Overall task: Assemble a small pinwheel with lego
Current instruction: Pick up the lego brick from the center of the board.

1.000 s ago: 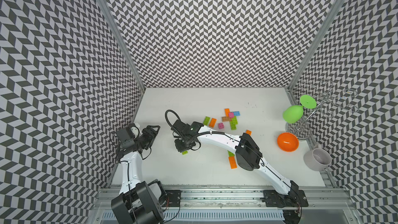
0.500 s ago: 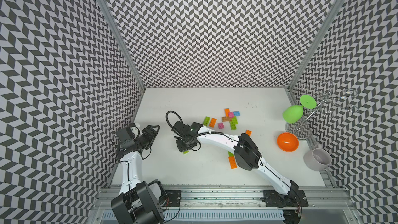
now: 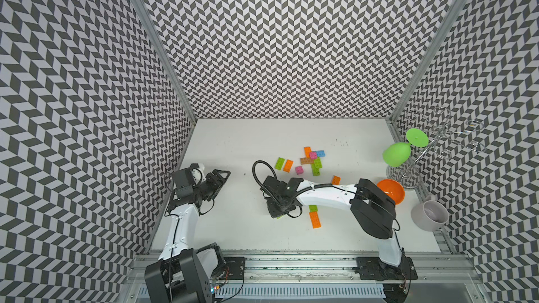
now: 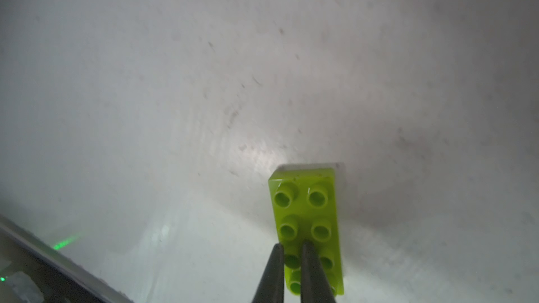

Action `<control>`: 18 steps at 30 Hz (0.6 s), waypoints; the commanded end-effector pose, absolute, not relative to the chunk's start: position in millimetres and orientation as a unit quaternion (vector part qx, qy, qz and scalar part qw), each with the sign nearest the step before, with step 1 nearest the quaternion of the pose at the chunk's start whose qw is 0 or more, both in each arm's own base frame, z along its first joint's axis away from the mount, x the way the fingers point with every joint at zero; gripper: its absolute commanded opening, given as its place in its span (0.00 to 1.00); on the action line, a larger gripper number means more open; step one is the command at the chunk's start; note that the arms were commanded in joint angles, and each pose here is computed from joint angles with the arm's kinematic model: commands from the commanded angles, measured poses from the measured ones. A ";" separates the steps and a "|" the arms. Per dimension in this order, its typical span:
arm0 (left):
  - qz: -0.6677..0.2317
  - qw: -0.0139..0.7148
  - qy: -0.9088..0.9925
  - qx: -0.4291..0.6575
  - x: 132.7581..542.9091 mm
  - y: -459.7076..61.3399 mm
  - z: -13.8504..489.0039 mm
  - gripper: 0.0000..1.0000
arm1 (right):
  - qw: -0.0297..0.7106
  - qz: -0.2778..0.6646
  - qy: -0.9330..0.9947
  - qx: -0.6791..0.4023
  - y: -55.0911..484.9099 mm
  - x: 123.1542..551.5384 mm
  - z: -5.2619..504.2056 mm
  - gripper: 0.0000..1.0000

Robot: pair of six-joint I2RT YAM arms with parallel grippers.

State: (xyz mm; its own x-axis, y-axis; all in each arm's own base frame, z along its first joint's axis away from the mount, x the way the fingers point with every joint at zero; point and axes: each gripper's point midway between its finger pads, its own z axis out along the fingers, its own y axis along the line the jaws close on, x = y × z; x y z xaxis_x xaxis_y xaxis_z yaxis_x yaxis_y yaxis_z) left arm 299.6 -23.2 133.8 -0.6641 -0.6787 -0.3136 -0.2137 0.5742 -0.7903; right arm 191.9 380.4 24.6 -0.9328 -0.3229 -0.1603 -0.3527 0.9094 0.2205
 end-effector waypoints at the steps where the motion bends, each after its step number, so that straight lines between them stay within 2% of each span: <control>1: -0.388 0.310 0.833 -0.243 301.2 -54.6 133.5 0.71 | -0.058 0.010 0.988 -0.146 291.0 137.0 -31.2 0.16; 6: -0.402 0.297 0.835 -0.231 291.4 -82.9 123.4 0.70 | -0.046 -0.012 0.987 -0.155 284.0 143.7 -33.6 0.18; 11: -0.381 0.299 0.839 -0.248 284.9 -69.9 112.7 0.70 | -0.046 -0.055 0.982 -0.172 290.2 157.2 -33.5 0.19; 18: -0.371 0.311 0.827 -0.286 283.9 -33.0 110.0 0.70 | -0.052 -0.131 0.971 -0.194 271.7 160.5 -34.7 0.19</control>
State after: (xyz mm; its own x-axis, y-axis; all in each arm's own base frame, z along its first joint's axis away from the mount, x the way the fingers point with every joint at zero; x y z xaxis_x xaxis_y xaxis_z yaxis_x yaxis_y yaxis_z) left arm 284.7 -41.9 108.0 -0.6501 -0.7044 -0.2849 -0.2523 0.5539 -0.7935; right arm 180.5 355.2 22.6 -0.9308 -0.3607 -0.0598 -0.3651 0.9259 0.0973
